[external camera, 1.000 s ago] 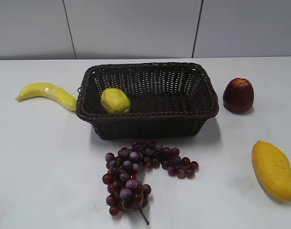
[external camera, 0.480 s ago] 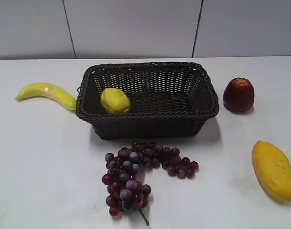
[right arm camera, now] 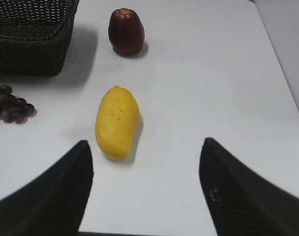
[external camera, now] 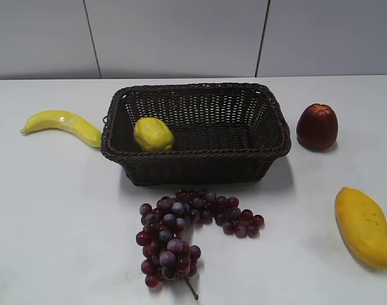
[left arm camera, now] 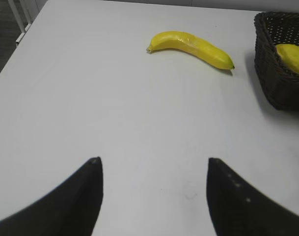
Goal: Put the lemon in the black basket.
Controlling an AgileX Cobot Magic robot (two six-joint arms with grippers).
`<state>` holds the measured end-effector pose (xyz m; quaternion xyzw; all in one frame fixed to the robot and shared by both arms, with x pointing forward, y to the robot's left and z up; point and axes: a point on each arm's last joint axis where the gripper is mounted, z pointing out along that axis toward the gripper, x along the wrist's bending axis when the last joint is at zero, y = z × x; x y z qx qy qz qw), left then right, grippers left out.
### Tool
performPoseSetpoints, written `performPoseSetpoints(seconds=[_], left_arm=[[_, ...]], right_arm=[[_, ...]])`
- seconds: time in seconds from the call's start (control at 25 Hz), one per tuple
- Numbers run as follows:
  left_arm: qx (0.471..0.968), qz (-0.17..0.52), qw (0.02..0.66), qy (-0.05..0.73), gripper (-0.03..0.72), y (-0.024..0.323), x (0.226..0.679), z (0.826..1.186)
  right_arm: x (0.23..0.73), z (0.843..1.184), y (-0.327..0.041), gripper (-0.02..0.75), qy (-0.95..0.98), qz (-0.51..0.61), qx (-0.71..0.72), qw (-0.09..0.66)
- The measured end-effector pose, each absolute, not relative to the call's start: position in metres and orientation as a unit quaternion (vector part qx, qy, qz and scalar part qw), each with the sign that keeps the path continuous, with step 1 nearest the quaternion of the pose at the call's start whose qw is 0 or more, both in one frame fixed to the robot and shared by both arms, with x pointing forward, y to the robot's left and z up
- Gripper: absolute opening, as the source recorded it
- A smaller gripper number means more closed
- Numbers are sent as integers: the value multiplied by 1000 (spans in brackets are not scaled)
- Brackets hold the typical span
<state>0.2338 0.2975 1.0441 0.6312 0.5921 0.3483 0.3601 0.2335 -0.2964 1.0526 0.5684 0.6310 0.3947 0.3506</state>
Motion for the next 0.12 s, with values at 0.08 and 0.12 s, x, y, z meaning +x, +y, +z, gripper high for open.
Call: performPoseSetpoints(seconds=[0.08, 0.12], left_arm=[[631, 348, 360, 592, 501, 297, 234, 1044], [631, 348, 360, 592, 501, 297, 234, 1044]], right_arm=[[233, 1053, -296, 555, 631, 395, 568, 351], [233, 1053, -296, 555, 631, 395, 568, 351]])
